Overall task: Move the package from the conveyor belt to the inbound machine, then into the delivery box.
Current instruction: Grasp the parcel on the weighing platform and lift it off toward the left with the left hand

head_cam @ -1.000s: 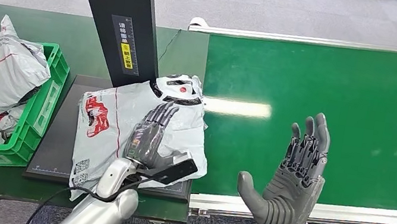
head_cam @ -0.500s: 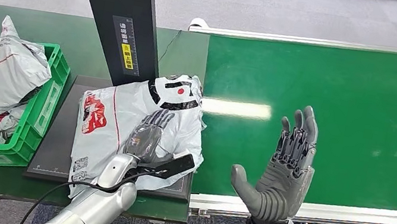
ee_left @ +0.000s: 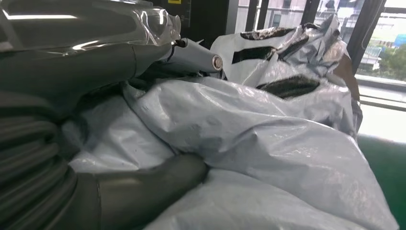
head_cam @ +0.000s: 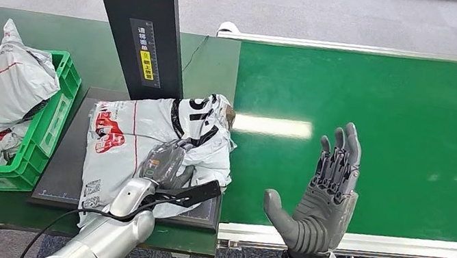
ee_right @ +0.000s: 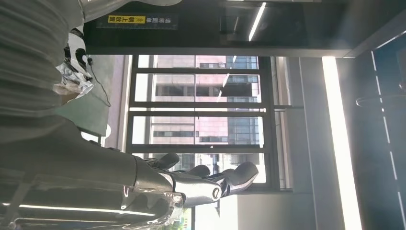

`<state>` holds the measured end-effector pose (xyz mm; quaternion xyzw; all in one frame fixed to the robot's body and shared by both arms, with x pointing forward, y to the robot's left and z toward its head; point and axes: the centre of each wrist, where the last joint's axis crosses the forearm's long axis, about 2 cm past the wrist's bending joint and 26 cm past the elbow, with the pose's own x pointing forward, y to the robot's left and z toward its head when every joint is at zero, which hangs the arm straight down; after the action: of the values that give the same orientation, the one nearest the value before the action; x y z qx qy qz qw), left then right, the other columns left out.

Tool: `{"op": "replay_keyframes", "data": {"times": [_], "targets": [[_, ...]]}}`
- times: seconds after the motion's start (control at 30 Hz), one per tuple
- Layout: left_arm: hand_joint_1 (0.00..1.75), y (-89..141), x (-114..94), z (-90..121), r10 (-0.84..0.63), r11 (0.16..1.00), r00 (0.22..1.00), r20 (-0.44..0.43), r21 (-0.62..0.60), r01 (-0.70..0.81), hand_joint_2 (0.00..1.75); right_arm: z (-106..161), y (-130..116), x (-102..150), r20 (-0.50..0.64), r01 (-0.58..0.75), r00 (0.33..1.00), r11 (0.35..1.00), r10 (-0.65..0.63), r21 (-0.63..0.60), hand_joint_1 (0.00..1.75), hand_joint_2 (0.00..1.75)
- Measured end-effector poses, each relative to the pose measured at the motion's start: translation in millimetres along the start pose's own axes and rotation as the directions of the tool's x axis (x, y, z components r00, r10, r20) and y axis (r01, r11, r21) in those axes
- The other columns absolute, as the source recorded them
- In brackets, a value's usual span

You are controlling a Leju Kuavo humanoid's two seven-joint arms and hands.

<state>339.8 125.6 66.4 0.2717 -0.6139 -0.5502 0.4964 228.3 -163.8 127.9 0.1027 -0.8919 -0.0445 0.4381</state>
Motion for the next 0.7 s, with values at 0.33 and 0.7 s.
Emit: {"op": "replay_keyframes", "data": {"times": [0.33,0.7], "targets": [[1.68,3.0,-4.8,-0.1,0.025,0.997,0.999,0.020,0.071,-0.026,1.75,3.1,0.2,-3.2,-0.044,-0.008,0.999,1.000,0.009,0.011,0.00,1.75],[1.54,31.0,6.2,19.5,0.132,0.760,0.940,0.315,0.577,-0.300,1.75,25.0,0.4,-29.8,-0.301,-0.134,0.940,0.985,0.160,0.106,0.00,1.75]]}}
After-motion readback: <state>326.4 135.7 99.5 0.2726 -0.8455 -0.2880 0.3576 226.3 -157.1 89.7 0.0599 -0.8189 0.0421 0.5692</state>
